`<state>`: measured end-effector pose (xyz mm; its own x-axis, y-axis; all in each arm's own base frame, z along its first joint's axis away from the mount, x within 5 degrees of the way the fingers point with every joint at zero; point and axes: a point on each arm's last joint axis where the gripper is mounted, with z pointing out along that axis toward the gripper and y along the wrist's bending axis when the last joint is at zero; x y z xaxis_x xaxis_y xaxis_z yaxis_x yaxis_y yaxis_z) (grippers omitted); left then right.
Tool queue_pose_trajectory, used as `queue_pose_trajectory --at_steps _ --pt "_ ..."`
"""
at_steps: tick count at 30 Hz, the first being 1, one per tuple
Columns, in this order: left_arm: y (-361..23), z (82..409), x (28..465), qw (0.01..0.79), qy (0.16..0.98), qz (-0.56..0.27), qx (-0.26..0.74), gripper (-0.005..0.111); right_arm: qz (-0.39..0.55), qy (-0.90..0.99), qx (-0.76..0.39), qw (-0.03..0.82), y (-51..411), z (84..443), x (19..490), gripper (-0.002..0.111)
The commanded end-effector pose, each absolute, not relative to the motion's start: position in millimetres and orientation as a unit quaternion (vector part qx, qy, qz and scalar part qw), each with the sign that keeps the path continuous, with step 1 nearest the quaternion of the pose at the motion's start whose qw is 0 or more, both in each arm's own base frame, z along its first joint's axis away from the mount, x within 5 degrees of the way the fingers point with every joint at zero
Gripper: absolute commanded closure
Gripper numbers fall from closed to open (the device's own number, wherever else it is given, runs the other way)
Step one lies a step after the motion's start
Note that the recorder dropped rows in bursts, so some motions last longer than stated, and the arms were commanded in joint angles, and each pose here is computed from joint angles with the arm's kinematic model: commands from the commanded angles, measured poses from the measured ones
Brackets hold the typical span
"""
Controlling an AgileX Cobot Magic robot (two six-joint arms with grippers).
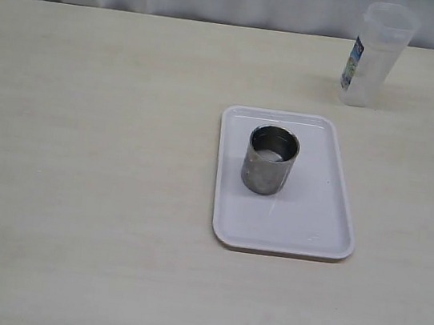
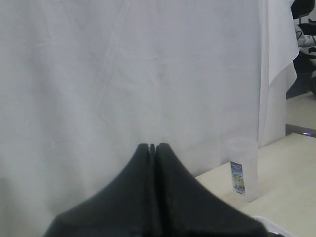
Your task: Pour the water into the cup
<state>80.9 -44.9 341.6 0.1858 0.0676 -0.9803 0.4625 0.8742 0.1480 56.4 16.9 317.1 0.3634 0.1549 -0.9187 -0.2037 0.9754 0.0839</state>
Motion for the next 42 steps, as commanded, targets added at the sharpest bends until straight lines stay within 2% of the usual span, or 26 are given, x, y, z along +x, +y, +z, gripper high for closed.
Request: queue_pose_trajectory --at_steps 1,42 --pt "-46.3 341.5 79.1 0.740 0.621 -0.149 0.213 0.107 0.108 0.554 -0.024 0.825 17.6 304.8 52.6 -0.001" --pt "-46.6 341.6 79.0 0.739 0.620 -0.152 0.213 0.107 0.108 0.558 -0.022 0.823 17.3 301.5 53.0 -0.001"
